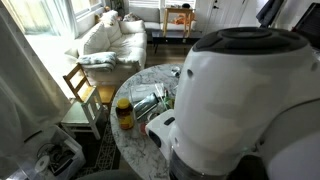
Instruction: Pick up the wooden block and move forward on the table, slide the book a little to the right, put the wooden block in between the book pages
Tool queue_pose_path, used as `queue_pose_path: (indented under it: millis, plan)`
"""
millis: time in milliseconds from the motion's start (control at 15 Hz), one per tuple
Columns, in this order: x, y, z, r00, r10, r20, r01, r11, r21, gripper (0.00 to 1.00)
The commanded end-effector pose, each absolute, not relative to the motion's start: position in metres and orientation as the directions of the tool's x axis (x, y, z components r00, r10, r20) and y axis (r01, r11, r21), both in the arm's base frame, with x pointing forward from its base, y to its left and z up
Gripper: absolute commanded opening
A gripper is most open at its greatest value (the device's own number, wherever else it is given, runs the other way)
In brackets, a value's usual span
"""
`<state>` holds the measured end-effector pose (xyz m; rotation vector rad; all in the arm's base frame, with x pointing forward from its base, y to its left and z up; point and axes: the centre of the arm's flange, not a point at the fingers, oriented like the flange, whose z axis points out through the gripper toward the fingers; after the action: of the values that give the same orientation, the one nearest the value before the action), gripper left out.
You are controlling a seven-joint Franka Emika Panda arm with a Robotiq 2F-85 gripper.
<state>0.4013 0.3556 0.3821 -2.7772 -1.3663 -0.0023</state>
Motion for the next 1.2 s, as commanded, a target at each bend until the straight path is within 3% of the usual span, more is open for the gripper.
queue_pose_path:
  millis: [0, 533, 1067, 1133]
  plan:
    - [0.402, 0.356, 0.383, 0.610, 0.792, 0.023, 0.792, -0.609, -0.041, 1.00]
    - [0.421, 0.300, 0.376, 0.717, 0.697, 0.027, 0.697, -0.717, 0.020, 1.00]
    - [0.458, 0.212, 0.344, 0.909, 0.401, 0.110, 0.394, -0.915, 0.084, 1.00]
    - [0.467, 0.221, 0.363, 0.882, 0.464, 0.083, 0.461, -0.886, 0.056, 1.00]
